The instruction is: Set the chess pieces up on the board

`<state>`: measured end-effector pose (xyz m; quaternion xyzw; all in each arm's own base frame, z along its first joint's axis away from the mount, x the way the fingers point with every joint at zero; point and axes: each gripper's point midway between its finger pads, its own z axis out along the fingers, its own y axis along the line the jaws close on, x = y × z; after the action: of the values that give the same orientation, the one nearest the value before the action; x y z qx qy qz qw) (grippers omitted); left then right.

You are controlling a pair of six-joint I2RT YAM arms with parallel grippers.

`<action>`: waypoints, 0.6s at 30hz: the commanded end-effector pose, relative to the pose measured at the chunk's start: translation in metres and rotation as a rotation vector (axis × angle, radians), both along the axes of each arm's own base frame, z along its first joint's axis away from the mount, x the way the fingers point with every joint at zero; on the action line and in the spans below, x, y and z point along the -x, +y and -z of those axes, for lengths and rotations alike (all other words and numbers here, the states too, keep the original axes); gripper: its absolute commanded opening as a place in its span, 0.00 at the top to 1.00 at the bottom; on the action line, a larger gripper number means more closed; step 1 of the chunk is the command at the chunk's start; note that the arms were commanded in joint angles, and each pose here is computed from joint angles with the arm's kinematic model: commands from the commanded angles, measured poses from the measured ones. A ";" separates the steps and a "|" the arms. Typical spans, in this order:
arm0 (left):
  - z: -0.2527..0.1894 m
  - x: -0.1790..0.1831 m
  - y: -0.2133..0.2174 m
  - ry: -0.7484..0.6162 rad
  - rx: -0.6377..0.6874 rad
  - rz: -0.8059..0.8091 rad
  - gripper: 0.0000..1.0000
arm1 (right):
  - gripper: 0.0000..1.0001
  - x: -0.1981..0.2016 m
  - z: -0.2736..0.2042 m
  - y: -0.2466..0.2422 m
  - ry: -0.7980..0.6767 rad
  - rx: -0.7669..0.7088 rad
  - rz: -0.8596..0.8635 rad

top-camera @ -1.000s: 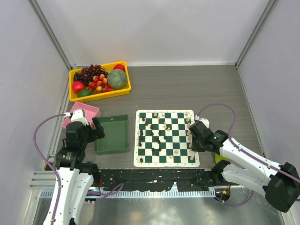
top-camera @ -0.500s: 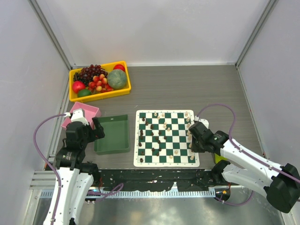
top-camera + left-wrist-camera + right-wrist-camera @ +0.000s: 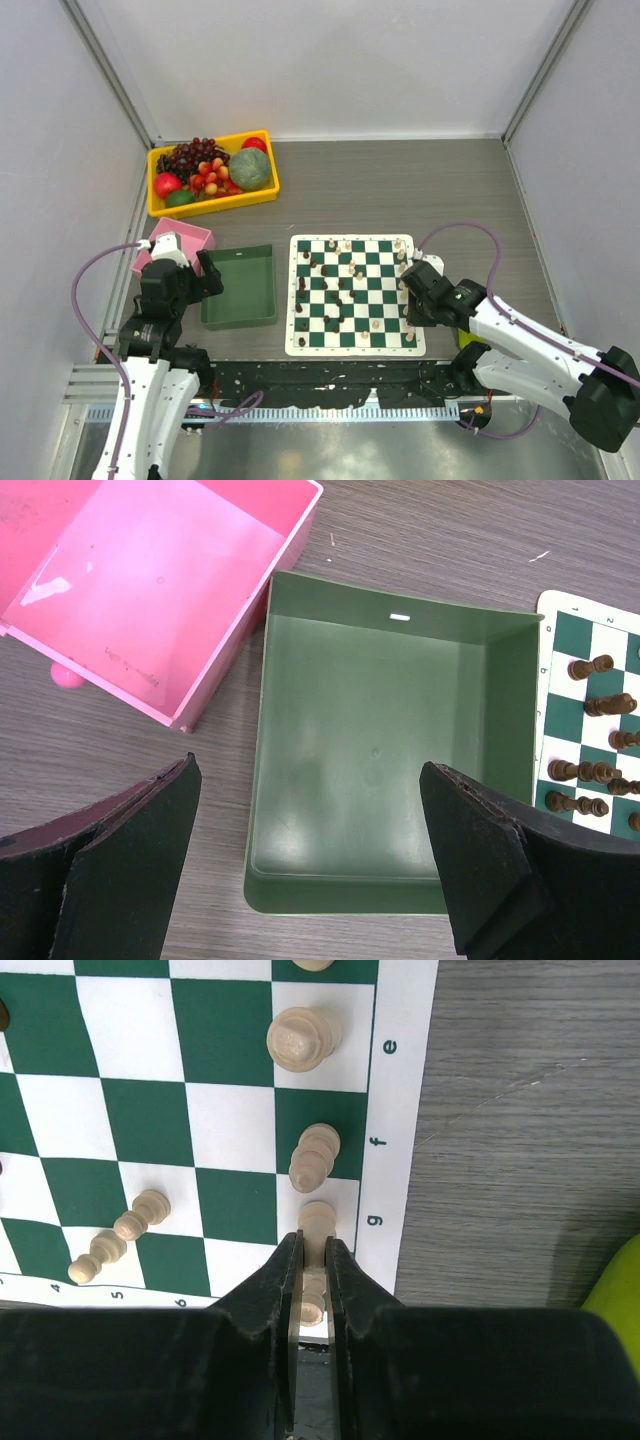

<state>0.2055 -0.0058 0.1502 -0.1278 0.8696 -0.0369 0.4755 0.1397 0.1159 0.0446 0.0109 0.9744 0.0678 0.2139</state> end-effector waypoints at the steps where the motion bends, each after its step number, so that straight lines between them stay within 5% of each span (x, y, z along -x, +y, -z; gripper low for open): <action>1: -0.010 -0.007 -0.001 -0.041 0.012 -0.001 0.01 | 0.79 -0.006 -0.006 0.005 -0.023 -0.012 0.007; 18: -0.011 -0.007 -0.001 -0.045 0.011 -0.002 0.01 | 0.57 -0.028 -0.068 0.014 -0.176 -0.077 -0.005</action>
<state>0.2055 -0.0058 0.1502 -0.1278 0.8696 -0.0369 0.4755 0.1515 0.1228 0.0754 0.0121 0.9647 0.0868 0.2482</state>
